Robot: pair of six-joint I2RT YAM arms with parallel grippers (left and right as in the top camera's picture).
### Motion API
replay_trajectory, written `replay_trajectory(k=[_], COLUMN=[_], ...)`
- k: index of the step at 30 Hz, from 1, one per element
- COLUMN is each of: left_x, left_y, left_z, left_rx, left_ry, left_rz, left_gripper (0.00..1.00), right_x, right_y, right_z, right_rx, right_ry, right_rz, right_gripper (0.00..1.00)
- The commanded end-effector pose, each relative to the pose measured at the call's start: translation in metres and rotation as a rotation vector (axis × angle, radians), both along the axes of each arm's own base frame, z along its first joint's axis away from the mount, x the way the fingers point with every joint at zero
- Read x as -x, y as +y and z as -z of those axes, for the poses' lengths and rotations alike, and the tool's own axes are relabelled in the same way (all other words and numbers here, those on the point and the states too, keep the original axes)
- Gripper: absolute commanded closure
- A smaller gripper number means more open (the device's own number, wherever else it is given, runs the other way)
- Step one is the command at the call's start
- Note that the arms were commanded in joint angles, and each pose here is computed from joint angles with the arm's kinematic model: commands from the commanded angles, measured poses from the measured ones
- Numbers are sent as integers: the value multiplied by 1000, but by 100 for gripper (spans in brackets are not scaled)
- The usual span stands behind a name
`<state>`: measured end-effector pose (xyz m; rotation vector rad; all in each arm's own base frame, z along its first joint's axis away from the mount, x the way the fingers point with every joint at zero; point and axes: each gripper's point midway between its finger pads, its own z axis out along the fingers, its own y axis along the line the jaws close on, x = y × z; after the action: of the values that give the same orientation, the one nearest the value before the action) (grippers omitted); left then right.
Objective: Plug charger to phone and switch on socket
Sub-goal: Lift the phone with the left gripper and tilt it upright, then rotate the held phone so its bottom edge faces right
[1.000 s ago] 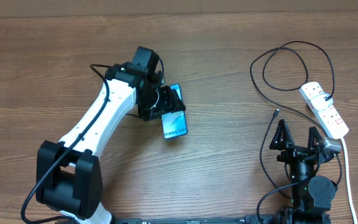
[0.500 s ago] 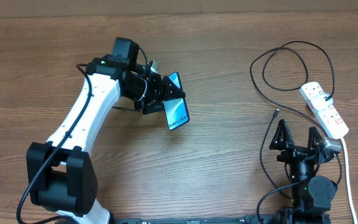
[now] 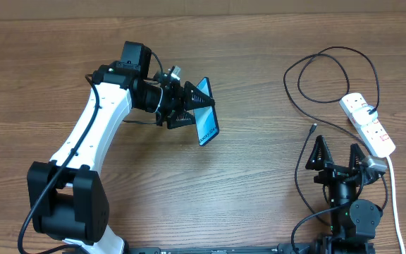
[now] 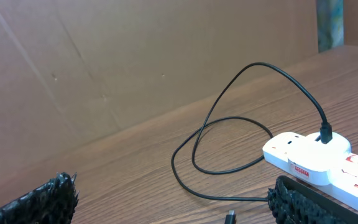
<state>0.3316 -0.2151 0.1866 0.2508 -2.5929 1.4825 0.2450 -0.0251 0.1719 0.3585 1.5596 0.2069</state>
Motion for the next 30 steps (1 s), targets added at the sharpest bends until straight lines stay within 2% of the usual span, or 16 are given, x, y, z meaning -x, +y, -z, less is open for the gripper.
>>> replay_trajectory(k=[1, 10, 30], left_x=[2, 16, 25], left_y=[-11, -12, -9], left_z=[-26, -33, -30], left_rx=[123, 171, 156], left_ry=[10, 73, 68], left_rz=[28, 53, 81], left_gripper=[53, 57, 57], right_x=[0, 0, 0], right_y=[-1, -1, -1], right_z=[2, 2, 2], right_rx=[1, 1, 1], right_ry=[-2, -2, -2], right_rz=[5, 5, 5], right_gripper=[0, 0, 0])
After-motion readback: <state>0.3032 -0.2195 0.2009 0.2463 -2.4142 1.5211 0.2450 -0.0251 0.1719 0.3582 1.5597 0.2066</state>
